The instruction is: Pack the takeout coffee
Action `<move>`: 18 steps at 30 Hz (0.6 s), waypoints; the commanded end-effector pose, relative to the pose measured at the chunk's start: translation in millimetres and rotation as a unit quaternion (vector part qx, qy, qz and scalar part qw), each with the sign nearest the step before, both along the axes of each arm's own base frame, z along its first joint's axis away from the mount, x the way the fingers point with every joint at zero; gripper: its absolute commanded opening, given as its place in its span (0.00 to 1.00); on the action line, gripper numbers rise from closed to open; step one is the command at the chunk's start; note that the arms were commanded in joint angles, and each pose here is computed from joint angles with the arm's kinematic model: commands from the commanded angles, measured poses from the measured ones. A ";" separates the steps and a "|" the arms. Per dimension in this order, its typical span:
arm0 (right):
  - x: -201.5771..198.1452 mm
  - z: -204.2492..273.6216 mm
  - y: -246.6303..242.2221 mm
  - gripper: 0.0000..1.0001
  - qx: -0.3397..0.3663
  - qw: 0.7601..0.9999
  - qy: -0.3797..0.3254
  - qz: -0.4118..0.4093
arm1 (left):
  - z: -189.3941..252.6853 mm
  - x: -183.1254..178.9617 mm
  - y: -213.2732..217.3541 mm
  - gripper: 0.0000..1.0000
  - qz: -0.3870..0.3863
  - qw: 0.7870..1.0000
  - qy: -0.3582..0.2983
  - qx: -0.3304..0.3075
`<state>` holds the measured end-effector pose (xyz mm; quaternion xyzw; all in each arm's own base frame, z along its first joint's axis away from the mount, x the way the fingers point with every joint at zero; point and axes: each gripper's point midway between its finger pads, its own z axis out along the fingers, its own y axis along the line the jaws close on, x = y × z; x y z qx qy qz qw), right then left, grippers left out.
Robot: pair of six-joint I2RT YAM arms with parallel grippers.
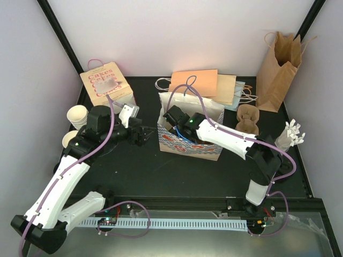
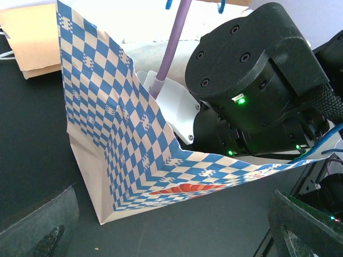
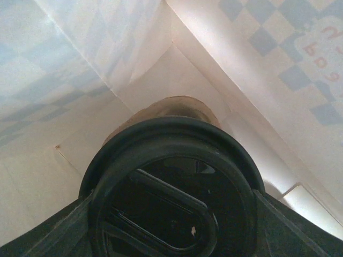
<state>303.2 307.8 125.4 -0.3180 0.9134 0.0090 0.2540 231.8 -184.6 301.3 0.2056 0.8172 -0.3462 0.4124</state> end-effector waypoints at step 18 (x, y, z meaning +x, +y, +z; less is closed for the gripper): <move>-20.2 39.3 -13.4 1.00 -0.032 0.999 0.040 0.012 | 19.5 -10.1 1.4 0.99 -0.001 1.000 0.005 -0.018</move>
